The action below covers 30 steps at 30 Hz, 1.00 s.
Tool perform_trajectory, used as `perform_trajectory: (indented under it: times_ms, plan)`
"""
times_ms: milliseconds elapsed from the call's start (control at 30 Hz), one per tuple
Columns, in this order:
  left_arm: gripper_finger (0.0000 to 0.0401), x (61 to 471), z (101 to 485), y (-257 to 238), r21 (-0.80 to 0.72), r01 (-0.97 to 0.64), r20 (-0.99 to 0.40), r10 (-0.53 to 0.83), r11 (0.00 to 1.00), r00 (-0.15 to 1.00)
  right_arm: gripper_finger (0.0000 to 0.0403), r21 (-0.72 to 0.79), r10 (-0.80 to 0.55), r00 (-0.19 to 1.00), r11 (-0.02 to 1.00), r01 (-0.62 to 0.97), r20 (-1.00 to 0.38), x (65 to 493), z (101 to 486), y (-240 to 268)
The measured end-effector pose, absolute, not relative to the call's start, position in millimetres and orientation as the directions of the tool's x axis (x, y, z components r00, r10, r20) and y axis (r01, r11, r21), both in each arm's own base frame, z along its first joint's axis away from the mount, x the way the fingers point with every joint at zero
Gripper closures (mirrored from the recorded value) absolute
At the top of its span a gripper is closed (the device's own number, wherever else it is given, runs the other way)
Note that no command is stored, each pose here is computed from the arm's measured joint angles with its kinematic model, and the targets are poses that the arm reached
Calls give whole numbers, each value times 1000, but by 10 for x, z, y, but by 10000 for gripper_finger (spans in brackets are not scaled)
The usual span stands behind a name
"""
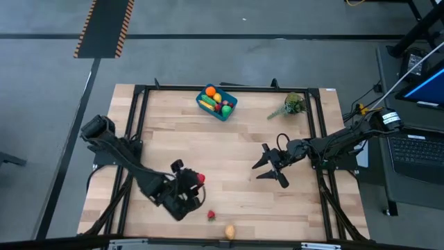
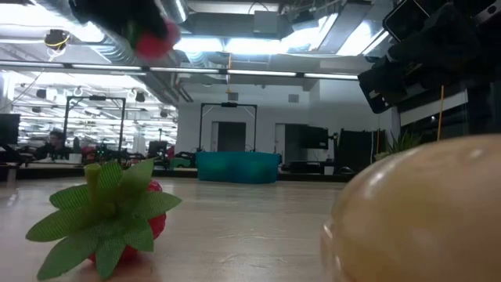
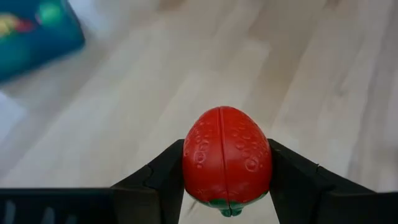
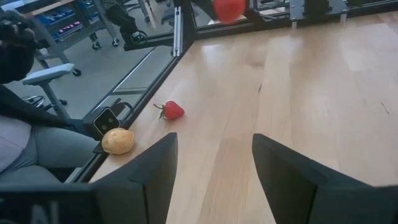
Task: Pick and placing Produce into tupperware
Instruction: Put the red strawberry into the blue bin
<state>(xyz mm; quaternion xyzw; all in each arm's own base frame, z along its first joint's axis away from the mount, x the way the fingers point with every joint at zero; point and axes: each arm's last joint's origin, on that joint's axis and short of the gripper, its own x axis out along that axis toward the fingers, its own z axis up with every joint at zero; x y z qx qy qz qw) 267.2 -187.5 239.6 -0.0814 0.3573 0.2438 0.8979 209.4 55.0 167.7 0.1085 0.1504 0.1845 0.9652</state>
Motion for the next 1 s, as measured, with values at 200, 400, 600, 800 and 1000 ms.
perform_trajectory:
  times_ms: [200, 400, 600, 800, 1000]
  plan:
    - [222, 2465, 2487, -2024, 48, -504, -574, 437, 863, 693, 193, 264, 389, 888, 908, -325, -245, 2095, 1682, 550]
    - [222, 2290, 2423, -2158, 17, -521, -482, 463, 854, 744, 193, 263, 390, 891, 907, -328, -232, 2098, 1694, 551]
    - [222, 2225, 2263, -2159, -45, -546, -471, 464, 837, 750, 193, 261, 391, 893, 907, -331, -222, 2100, 1704, 551]
    - [222, 2281, 2207, -2111, -55, -558, -458, 475, 828, 751, 193, 263, 391, 893, 906, -331, -222, 2100, 1705, 551]
    - [223, 2378, 2228, -2051, 18, -550, -422, 505, 835, 753, 193, 262, 391, 893, 906, -331, -222, 2100, 1704, 551]
